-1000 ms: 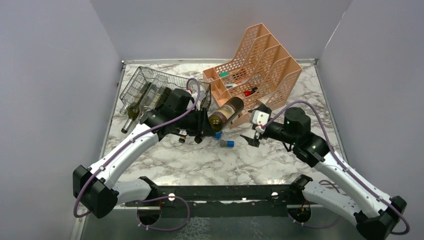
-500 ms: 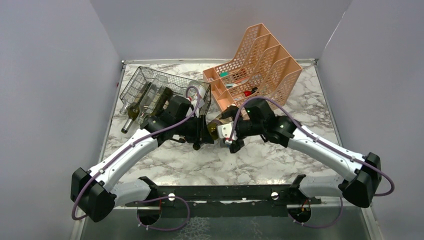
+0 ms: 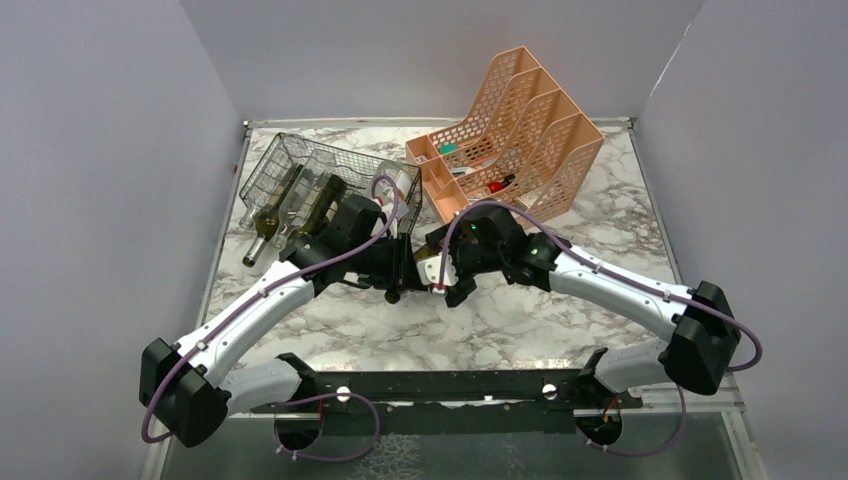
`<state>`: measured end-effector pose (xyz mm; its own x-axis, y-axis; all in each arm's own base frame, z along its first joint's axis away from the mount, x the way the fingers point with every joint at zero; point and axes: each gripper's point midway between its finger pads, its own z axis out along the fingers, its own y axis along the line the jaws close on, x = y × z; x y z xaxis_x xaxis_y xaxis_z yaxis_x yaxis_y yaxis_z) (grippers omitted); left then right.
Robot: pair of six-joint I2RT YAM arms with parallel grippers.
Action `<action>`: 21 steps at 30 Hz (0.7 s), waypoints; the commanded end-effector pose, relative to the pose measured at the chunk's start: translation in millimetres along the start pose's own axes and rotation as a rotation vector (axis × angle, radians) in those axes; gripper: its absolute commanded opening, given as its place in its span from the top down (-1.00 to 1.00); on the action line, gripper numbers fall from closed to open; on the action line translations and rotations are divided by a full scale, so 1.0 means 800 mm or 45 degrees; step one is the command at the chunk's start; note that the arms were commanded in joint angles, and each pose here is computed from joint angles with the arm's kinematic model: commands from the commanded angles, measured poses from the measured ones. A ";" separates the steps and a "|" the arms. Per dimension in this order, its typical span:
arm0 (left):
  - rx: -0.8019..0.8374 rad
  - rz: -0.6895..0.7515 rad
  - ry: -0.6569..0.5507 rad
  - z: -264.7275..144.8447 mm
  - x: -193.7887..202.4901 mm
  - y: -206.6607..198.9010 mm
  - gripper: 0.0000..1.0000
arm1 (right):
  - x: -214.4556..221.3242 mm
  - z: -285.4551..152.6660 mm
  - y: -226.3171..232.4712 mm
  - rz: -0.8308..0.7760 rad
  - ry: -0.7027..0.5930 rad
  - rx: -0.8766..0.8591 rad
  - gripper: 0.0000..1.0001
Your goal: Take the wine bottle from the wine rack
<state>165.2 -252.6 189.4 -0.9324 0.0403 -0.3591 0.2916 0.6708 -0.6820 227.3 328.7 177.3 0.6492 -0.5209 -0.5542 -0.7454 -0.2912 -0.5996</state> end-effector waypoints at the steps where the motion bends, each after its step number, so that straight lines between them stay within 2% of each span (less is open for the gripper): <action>1: 0.173 0.117 -0.104 -0.014 -0.023 -0.042 1.00 | 0.006 0.013 -0.011 -0.086 0.024 0.044 -1.00; 7: 0.169 0.107 -0.092 -0.012 -0.021 -0.041 1.00 | 0.023 0.025 -0.008 -0.111 0.088 0.027 -0.96; 14: 0.157 0.088 -0.091 -0.010 -0.022 -0.039 0.96 | 0.022 0.024 -0.007 -0.125 0.072 0.060 -0.90; 18: 0.157 0.090 -0.085 -0.010 -0.023 -0.040 0.91 | 0.015 0.023 -0.008 -0.120 0.038 0.064 -0.77; 21: 0.156 0.090 -0.087 -0.011 -0.025 -0.041 0.83 | 0.009 0.021 -0.010 -0.097 0.023 0.063 -0.61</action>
<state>164.0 -253.5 189.6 -0.9373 0.0358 -0.3468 0.2804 0.6685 -0.6888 245.1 336.3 156.7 0.6966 -0.5374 -0.4754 -0.6874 -0.3099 -0.6569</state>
